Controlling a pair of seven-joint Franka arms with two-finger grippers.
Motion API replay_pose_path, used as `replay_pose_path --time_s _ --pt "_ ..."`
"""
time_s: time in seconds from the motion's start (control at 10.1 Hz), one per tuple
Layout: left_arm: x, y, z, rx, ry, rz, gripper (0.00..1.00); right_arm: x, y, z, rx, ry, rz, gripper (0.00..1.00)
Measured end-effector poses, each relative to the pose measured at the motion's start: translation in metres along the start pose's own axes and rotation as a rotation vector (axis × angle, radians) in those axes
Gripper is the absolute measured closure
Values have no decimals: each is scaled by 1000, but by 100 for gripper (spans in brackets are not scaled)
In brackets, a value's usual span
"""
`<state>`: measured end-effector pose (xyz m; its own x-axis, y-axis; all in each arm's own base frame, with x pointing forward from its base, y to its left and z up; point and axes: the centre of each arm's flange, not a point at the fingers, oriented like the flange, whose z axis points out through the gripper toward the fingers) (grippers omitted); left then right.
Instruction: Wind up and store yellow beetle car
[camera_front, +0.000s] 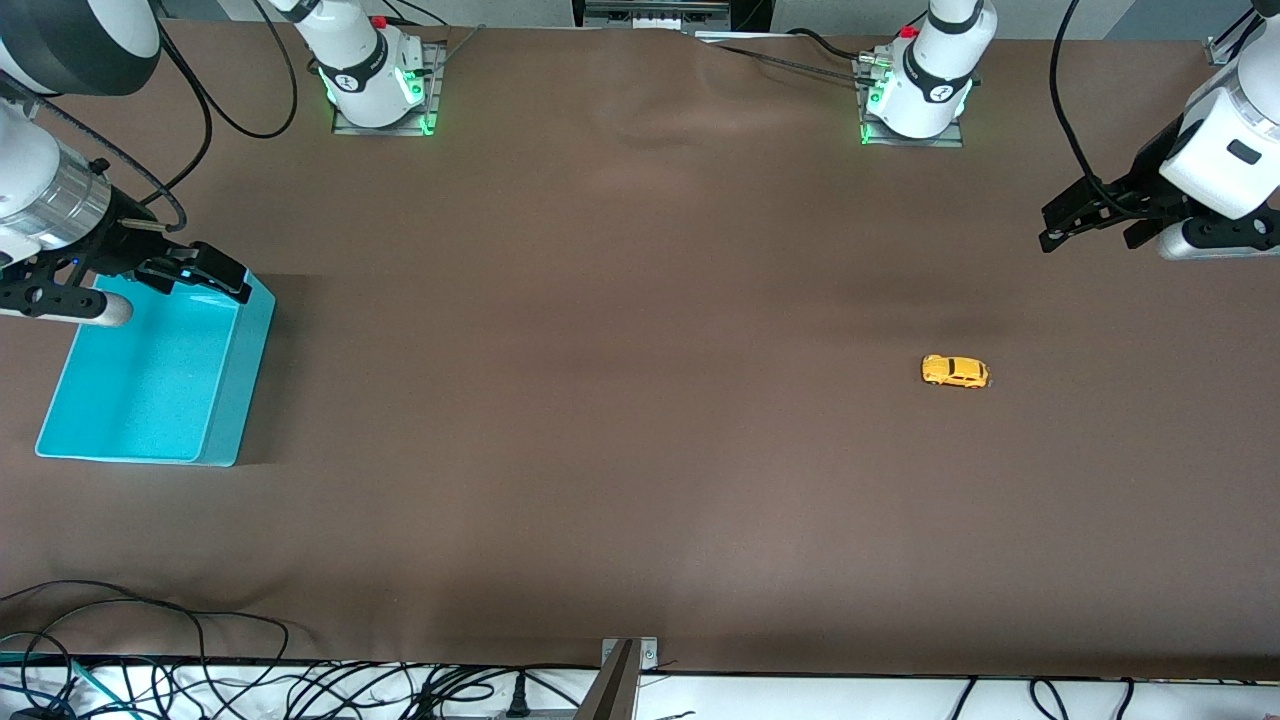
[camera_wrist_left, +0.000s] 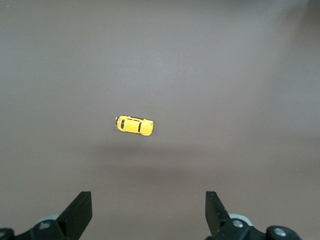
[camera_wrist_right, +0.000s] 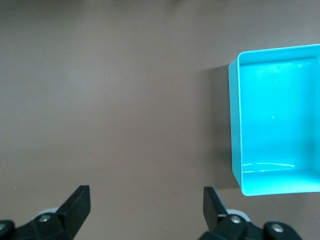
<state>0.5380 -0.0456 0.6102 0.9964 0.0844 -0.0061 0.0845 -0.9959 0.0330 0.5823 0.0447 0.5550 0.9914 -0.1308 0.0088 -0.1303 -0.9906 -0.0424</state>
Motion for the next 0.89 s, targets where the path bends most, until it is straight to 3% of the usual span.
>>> replay_pose_path --time_s 0.2,0.49,0.89 --pt "0 3 2 1 -7 10 0 1 0 2 0 -4 0 0" --pt "22 5 64 18 -141 72 0 3 0 8 -1 -14 1 0" --pt "43 2 123 -22 -245 498 0 4 1 10 -1 -19 2 0"
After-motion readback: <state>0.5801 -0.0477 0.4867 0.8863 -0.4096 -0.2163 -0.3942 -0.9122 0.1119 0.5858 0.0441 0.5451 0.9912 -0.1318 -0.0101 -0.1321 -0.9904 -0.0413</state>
